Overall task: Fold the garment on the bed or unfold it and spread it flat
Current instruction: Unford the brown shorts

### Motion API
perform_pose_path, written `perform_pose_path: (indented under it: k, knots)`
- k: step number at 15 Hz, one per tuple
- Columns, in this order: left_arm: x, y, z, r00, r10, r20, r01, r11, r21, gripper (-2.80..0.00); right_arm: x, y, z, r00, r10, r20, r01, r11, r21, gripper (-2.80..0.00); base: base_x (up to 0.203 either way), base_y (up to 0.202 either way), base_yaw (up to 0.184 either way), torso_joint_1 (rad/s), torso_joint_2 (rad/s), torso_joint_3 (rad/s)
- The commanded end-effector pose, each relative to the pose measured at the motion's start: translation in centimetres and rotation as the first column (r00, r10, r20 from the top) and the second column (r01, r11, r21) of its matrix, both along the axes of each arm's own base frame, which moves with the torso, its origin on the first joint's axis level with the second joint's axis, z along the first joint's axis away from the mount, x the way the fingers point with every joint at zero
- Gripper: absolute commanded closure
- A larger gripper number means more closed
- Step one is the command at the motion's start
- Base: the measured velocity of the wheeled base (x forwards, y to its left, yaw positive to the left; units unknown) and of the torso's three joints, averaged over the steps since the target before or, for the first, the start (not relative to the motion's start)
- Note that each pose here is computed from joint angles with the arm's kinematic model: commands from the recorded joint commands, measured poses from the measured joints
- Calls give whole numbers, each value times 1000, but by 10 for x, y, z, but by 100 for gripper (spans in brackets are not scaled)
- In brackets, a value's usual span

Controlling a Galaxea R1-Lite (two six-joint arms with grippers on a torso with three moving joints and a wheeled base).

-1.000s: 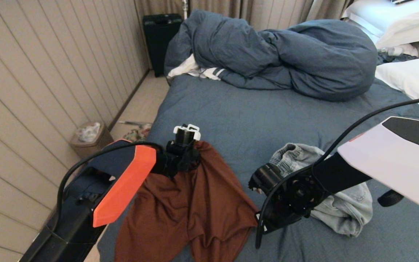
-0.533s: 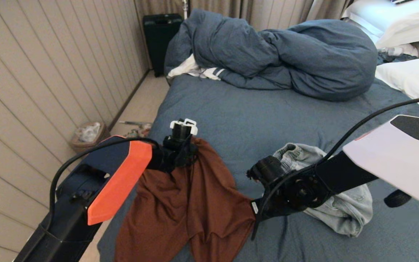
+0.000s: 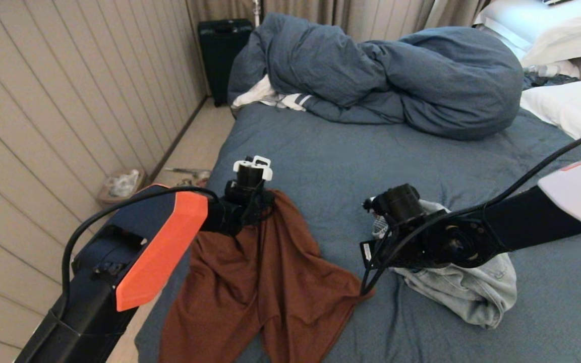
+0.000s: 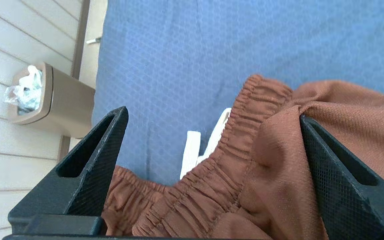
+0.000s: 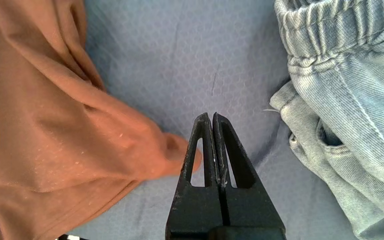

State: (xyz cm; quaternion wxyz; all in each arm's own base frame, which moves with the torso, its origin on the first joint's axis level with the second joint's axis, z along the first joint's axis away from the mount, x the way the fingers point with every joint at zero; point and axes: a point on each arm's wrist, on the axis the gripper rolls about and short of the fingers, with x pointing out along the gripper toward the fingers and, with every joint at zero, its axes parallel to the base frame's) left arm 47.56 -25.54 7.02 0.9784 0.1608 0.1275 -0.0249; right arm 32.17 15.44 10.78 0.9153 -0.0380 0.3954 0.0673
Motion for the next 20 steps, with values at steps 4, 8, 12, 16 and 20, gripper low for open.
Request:
perform_pose_path:
  k: [4, 8, 12, 16, 20]
  knots:
    - [-3, 2, 28, 999, 7, 54, -4, 999, -45, -280, -4, 2, 2, 1000, 8, 11, -8, 1000, 6, 0, 0, 0, 0, 0, 0, 0]
    - [-9, -7, 33, 998, 8, 69, -4, 998, -64, -280, -4, 3, 3, 1000, 12, 15, -13, 1000, 7, 0, 0, 0, 0, 0, 0, 0]
    - [-12, -12, 32, 998, 0, 65, 4, 998, -69, -280, -3, 3, 3, 1000, 12, 24, -12, 1000, 12, 0, 0, 0, 0, 0, 0, 0]
    - [-14, -16, 28, 998, 4, 57, 1, 996, -88, -280, -3, 3, 4, 1000, 11, 28, -11, 1000, 15, 0, 0, 0, 0, 0, 0, 0]
    - [-25, -17, 50, 999, -6, 48, 12, 991, -130, -280, -1, 3, 4, 999, 13, 31, -14, 1000, 23, 0, 0, 0, 0, 0, 0, 0]
